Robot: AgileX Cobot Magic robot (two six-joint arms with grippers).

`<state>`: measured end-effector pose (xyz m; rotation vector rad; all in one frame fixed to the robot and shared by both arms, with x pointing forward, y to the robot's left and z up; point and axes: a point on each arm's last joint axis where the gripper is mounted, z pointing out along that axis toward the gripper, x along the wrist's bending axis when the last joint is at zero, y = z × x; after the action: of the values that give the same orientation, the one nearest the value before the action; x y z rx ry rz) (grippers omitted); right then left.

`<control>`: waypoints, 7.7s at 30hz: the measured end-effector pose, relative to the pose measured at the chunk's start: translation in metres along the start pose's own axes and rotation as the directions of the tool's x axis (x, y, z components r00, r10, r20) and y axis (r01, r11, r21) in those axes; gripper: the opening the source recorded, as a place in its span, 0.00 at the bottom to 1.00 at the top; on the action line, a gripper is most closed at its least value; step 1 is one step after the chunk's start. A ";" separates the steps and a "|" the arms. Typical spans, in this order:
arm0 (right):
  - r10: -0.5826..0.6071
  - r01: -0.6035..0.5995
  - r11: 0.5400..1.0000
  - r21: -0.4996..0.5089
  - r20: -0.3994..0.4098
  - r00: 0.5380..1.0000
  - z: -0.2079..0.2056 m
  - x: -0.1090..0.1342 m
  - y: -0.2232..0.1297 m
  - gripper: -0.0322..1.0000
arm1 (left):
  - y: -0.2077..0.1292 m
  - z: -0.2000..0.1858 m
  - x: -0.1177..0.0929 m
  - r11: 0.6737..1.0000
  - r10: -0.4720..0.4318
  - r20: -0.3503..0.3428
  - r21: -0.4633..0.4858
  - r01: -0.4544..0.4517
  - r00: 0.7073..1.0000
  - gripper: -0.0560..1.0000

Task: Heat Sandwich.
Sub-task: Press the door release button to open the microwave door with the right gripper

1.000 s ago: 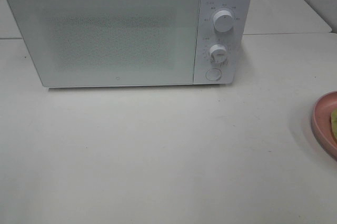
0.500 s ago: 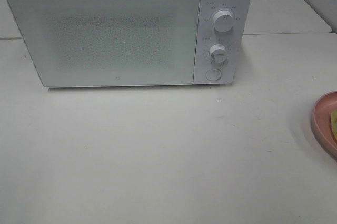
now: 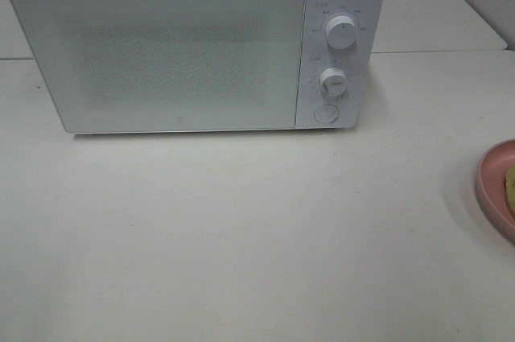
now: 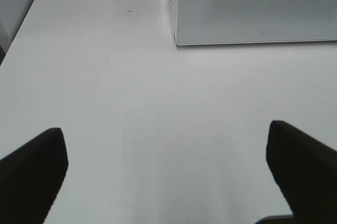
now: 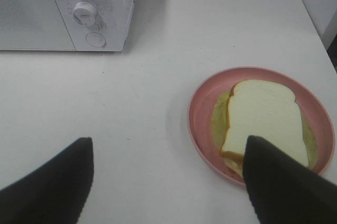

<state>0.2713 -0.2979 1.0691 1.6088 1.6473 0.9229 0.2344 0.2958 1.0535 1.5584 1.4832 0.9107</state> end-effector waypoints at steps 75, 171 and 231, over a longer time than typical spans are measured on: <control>-0.050 0.024 0.947 -0.319 -0.074 0.996 0.221 0.040 -0.005 0.77 | 0.000 0.000 0.000 1.000 0.000 0.000 0.000 0.000 1.000 0.97; 0.988 -0.997 0.063 0.049 -0.147 0.055 0.232 0.114 -0.045 0.04 | 0.000 0.000 0.000 1.000 0.000 0.000 0.000 0.000 1.000 0.97; 0.996 -1.000 -0.009 0.026 -0.085 -0.011 0.379 0.131 -0.018 0.04 | 0.000 0.000 0.000 1.000 0.000 0.000 0.000 0.000 1.000 0.97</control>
<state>0.5752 -0.1500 0.8515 2.7496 0.0362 1.6540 0.2344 0.2958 1.0535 1.5584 1.4832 0.9107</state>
